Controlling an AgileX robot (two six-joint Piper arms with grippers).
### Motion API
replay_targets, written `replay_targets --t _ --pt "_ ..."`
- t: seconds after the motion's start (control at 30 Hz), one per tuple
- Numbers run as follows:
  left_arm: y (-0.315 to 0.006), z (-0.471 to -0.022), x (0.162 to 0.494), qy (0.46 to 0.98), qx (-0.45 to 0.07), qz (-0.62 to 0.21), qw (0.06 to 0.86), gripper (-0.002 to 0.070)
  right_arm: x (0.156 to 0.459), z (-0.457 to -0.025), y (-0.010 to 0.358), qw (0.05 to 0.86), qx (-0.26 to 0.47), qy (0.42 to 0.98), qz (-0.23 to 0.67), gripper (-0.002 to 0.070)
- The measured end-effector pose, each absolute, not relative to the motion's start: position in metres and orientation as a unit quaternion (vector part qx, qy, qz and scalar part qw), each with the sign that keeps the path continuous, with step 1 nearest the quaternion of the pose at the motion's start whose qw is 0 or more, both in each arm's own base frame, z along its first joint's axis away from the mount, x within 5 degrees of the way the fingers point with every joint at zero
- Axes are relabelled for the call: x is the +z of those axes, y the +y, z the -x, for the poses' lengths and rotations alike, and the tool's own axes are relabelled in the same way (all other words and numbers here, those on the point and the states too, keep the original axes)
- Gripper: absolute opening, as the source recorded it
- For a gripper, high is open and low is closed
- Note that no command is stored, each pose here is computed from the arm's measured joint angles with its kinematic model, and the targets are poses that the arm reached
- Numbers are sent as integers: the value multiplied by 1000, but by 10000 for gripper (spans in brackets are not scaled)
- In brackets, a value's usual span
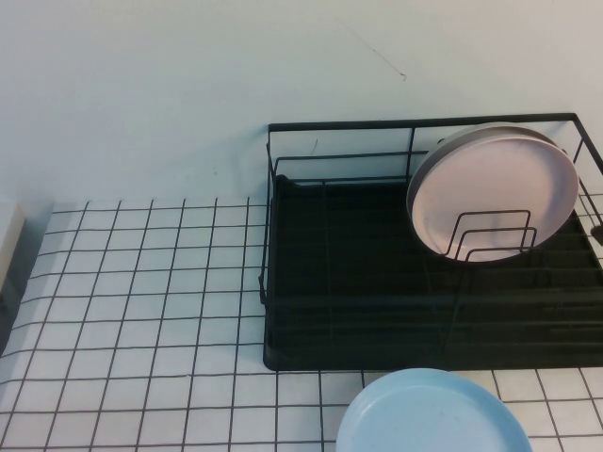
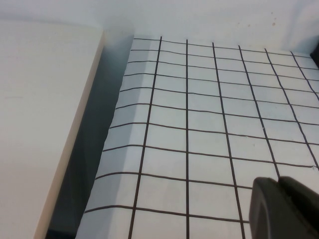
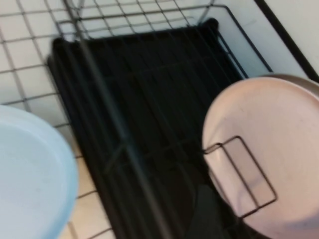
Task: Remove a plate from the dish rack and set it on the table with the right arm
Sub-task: Grasp the plate from the shelf
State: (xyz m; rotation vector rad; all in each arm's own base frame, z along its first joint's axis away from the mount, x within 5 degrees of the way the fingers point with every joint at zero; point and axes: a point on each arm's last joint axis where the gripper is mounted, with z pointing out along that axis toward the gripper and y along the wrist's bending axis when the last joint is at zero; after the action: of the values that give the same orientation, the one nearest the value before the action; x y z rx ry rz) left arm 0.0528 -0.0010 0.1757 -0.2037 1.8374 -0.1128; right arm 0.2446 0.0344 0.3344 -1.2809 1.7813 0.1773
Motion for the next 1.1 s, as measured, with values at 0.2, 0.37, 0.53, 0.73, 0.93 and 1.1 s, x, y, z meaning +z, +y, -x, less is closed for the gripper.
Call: replay_targets --t 0.2,0.37,0.53,0.73,0.93,1.1 --pt "-1 -53 176 793 -49 88 601 -3 321 -306 26 442 58 729 520 484" --pt "-1 -53 176 793 -49 88 601 -3 311 -345 22 438 53 725 528 484" --pt "-1 -53 176 793 -49 88 601 -3 295 -375 20 428 59 730 530 484" --pt "-1 -53 176 793 -49 88 601 -3 270 -394 17 414 63 736 532 484" --pt "-1 -53 176 793 -49 88 601 -3 261 -402 19 414 57 739 529 484" --pt "-1 -53 176 793 -49 88 601 -3 258 -407 24 422 40 728 539 484"
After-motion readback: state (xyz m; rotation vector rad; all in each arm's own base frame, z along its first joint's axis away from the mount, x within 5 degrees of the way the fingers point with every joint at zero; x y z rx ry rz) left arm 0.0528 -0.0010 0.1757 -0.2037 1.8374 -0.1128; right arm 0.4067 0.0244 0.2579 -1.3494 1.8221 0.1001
